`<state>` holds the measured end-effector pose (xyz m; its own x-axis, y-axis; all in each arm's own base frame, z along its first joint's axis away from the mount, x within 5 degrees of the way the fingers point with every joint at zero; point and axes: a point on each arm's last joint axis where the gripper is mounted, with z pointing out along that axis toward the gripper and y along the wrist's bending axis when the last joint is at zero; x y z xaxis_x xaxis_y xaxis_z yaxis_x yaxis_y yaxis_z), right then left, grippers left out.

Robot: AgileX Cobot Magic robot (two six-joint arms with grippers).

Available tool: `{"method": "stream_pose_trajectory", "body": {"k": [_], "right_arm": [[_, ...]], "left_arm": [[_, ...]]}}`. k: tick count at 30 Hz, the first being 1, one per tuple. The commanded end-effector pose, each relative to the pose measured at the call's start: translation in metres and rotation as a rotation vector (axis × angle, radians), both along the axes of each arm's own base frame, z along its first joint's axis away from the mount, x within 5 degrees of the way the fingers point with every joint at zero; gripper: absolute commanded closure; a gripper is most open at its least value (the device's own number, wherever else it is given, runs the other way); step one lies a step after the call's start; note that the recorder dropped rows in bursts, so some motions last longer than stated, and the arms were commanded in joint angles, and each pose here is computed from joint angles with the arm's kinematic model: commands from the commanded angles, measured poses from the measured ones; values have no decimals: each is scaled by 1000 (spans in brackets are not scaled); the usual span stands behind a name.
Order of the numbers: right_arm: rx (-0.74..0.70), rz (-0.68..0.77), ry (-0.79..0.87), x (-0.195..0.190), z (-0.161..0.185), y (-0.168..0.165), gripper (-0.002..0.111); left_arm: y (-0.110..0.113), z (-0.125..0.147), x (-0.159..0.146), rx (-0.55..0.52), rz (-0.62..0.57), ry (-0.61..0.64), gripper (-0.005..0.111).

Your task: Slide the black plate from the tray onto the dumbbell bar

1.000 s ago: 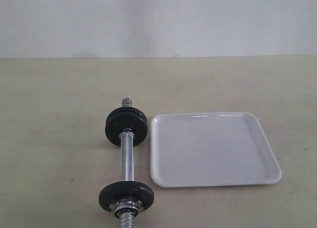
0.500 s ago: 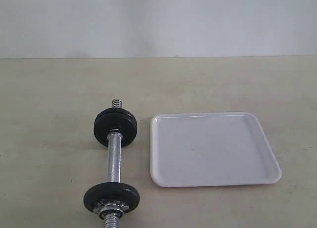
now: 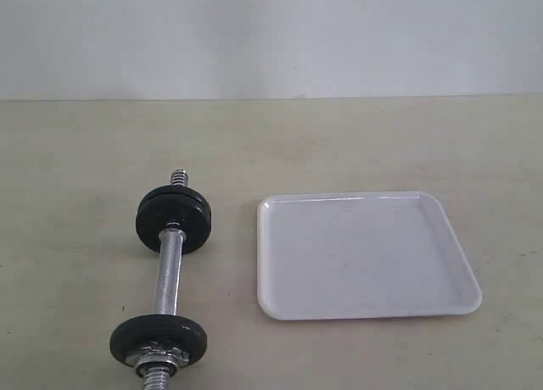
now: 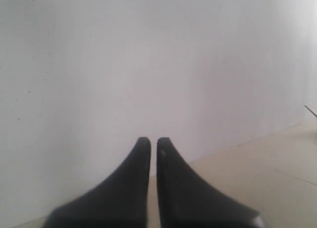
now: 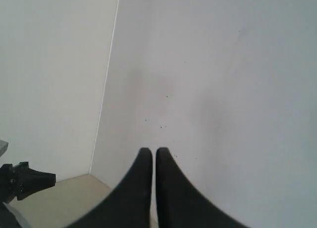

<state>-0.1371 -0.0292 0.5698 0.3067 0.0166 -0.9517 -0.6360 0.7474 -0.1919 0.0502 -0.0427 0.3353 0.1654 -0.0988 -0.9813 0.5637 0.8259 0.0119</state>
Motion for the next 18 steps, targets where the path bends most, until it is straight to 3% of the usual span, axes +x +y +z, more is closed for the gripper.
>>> {"method": "stream_pose_trajectory", "body": {"k": [1, 6, 11, 18], "right_arm": [[-8, -13, 58, 3, -23, 0, 108], [-87, -33, 198, 35, -57, 13, 108], [-283, -59, 282, 78, -92, 30, 108], [-295, -53, 310, 85, -99, 33, 108]], "left_arm": [[8, -31, -4, -16, 88, 20, 102], [21, -49, -7, -90, 235, 16, 102], [31, -70, -5, -133, 400, 30, 102], [38, -97, 3, -130, 513, 101, 102]]}}
